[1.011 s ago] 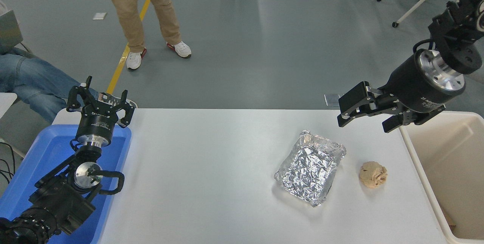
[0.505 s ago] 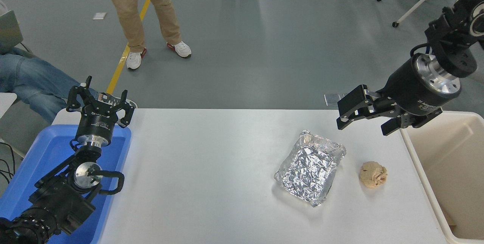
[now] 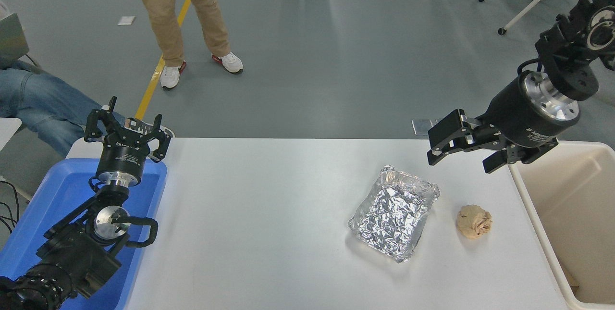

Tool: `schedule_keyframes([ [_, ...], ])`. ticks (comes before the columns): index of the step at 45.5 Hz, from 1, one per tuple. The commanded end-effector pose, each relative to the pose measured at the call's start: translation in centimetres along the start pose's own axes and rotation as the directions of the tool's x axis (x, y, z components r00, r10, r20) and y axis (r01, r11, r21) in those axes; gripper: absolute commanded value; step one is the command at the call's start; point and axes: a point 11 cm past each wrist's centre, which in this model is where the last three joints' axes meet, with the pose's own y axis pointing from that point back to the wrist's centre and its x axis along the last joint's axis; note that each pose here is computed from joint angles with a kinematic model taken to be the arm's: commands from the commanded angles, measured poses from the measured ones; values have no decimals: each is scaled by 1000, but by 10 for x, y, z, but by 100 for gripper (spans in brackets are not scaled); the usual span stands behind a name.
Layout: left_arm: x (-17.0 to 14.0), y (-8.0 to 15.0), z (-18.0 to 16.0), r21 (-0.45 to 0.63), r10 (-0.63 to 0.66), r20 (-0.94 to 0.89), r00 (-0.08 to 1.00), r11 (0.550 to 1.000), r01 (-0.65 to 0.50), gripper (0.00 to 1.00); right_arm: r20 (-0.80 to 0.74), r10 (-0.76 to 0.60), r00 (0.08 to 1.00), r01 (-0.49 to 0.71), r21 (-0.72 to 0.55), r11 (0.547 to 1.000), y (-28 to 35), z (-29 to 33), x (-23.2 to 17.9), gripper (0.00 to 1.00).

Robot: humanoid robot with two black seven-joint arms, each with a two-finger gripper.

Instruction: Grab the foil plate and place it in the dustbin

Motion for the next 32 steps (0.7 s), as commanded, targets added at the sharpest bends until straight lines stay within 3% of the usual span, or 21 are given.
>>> schedule_keyframes([
  [1, 0, 0, 0, 1, -1, 0, 1000, 1000, 1, 99, 20, 2, 1000, -2, 11, 1000, -3, 2, 4, 100],
  [13, 0, 0, 0, 0, 0, 0, 1000, 1000, 0, 99, 147, 7, 989, -21, 95, 995, -9, 0, 15, 100],
  [20, 0, 0, 0, 1, 0, 0, 1000, 1000, 0, 99, 164, 25, 986, -38, 76, 996, -9, 6, 22, 100],
  [28, 0, 0, 0, 0, 0, 0, 1000, 1000, 0, 99, 199, -35, 979, 20, 78, 997, -39, 18, 12, 100],
  [32, 0, 0, 0, 0, 1, 0, 1000, 1000, -1, 99, 232, -12, 973, -7, 80, 997, -62, 24, 9, 100],
])
